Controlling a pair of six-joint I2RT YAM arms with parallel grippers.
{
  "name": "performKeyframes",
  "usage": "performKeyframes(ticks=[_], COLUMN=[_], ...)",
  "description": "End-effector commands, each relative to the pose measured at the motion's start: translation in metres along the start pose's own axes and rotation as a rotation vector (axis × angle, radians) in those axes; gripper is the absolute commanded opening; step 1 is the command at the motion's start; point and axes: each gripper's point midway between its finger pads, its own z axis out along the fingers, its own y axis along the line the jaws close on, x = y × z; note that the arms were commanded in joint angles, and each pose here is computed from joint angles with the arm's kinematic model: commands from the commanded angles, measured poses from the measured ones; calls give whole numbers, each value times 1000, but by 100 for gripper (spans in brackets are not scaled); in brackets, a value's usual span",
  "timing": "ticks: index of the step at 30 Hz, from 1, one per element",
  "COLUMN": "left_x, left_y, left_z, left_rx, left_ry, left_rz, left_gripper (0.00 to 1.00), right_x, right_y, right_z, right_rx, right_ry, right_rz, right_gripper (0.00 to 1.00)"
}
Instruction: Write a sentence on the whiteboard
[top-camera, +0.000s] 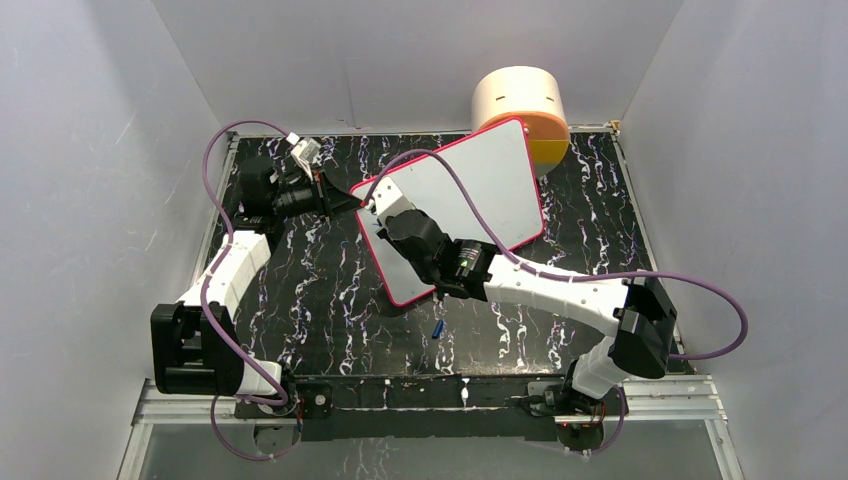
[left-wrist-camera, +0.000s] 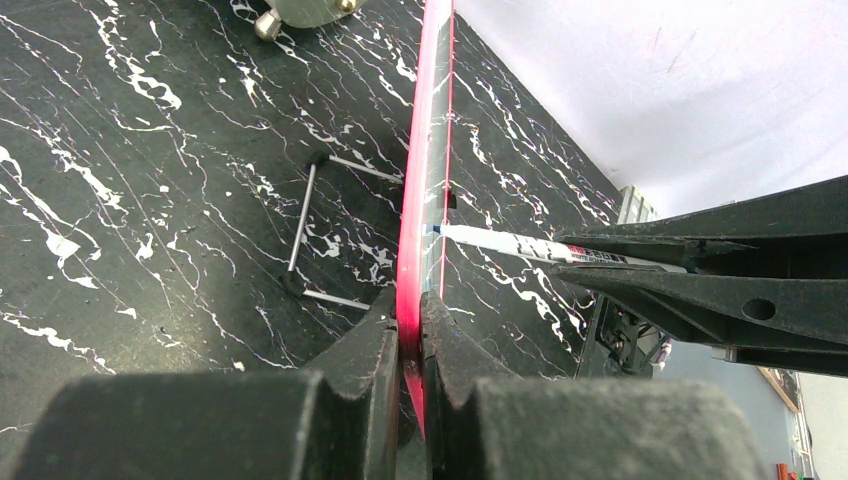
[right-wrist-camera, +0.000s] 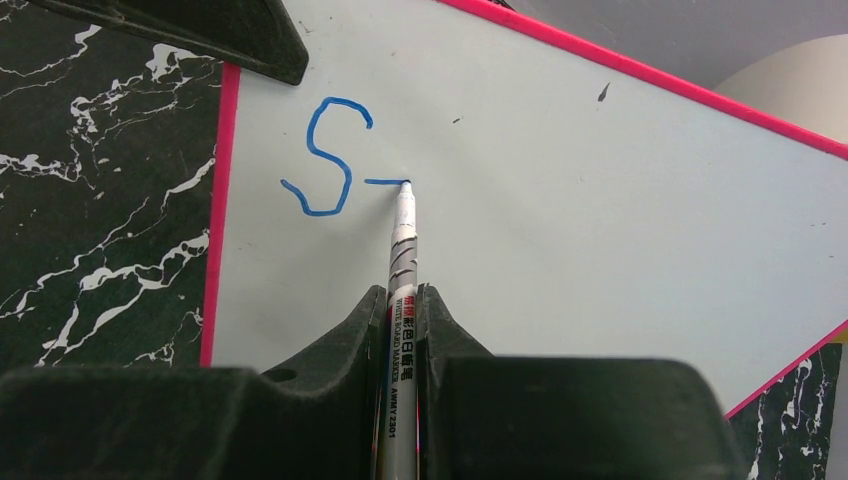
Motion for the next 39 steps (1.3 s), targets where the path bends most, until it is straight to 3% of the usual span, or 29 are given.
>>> performKeyframes(ticks=[1,24,39], left_x=[18,19,19], left_y=[0,0,0], left_z=[7,7,7], left_rx=[13,16,16], left_ry=[51,54,54], left_rz=[15,12,12], left_gripper=[0,0,0], right_x=[-14,-34,-15], right_y=[-10,-9,0], right_z=[-3,-6,2], right_rx=[22,-10,-41], right_ry=[-42,-122,-52], right_rz=[47,79,54], right_gripper=[0,0,0])
